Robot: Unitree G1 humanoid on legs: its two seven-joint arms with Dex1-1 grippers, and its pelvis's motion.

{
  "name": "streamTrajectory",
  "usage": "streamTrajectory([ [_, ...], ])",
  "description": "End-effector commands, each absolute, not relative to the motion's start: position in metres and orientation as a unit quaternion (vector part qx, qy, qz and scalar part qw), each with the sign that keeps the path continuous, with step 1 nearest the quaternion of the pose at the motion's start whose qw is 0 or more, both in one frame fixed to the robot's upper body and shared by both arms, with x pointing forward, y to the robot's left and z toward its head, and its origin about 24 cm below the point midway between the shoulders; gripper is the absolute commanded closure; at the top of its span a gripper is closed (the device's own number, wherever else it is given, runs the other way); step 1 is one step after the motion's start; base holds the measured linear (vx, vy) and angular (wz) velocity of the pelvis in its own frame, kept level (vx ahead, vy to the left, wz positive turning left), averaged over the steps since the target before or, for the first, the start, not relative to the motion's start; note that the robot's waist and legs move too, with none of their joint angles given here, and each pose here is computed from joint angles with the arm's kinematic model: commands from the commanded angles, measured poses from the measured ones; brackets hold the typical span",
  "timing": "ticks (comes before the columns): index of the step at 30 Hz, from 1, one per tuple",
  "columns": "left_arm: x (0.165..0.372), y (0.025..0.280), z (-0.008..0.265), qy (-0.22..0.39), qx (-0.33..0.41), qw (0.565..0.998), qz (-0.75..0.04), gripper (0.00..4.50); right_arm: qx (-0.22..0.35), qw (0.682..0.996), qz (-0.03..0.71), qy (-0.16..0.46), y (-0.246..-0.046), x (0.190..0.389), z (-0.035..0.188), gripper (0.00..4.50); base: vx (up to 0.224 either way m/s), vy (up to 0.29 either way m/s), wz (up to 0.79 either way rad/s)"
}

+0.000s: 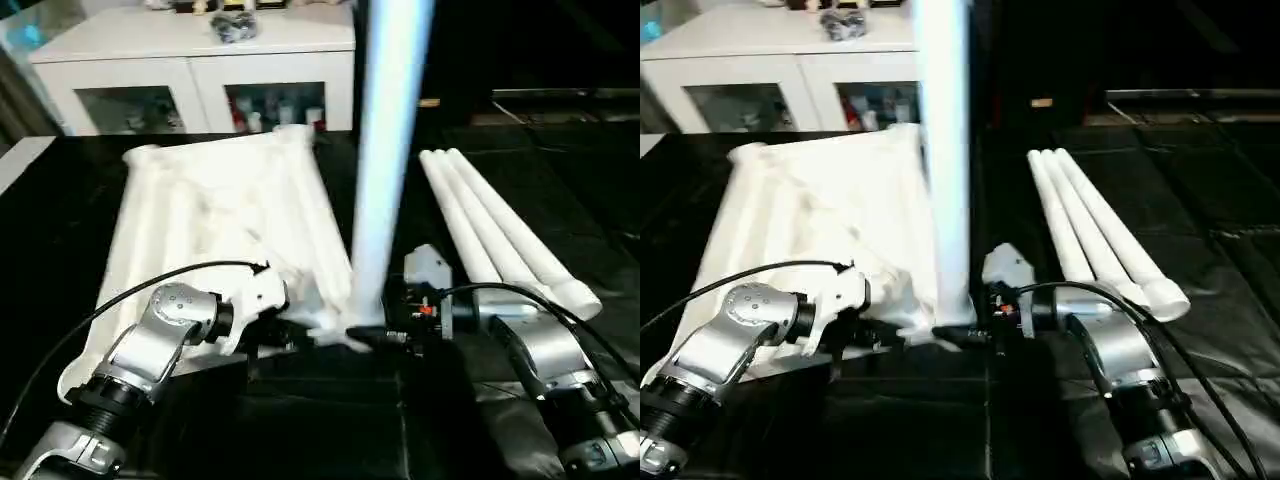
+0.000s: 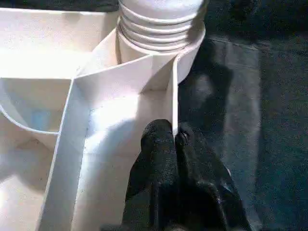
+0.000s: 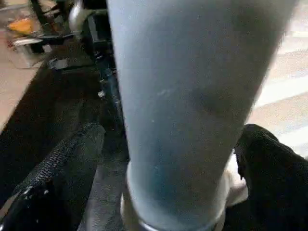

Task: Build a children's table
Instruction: Rotate leg to tighten

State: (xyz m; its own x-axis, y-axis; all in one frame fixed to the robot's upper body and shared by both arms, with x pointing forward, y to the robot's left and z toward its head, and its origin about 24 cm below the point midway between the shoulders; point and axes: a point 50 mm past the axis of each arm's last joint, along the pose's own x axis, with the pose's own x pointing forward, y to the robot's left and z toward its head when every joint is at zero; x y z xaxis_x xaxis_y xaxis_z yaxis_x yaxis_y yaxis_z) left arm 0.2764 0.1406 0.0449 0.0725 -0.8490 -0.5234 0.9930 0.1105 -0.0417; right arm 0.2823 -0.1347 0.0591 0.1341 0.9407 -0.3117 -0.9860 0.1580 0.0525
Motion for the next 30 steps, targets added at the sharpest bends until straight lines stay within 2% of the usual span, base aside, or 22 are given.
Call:
streamTrajectory([
  [1,0.271,0.134,0.046,0.212,0.172,0.682,-0.679,4.50,-0.088,0.734,0.658,0.143,-0.133,0.282,0.060,0.42,0.000,0.000,0.00],
  [6,0.271,0.134,0.047,0.211,0.174,0.676,-0.684,4.50,-0.093,0.720,0.670,0.152,-0.134,0.280,0.057,0.85,0.000,0.000,0.00],
  [16,0.270,0.137,0.045,0.221,0.181,0.670,-0.685,4.50,-0.087,0.718,0.672,0.162,-0.136,0.278,0.054,1.71,0.000,0.000,0.00],
  [30,0.272,0.139,0.043,0.224,0.175,0.681,-0.675,4.50,-0.078,0.715,0.674,0.167,-0.134,0.273,0.049,1.86,0.000,0.000,0.00],
])
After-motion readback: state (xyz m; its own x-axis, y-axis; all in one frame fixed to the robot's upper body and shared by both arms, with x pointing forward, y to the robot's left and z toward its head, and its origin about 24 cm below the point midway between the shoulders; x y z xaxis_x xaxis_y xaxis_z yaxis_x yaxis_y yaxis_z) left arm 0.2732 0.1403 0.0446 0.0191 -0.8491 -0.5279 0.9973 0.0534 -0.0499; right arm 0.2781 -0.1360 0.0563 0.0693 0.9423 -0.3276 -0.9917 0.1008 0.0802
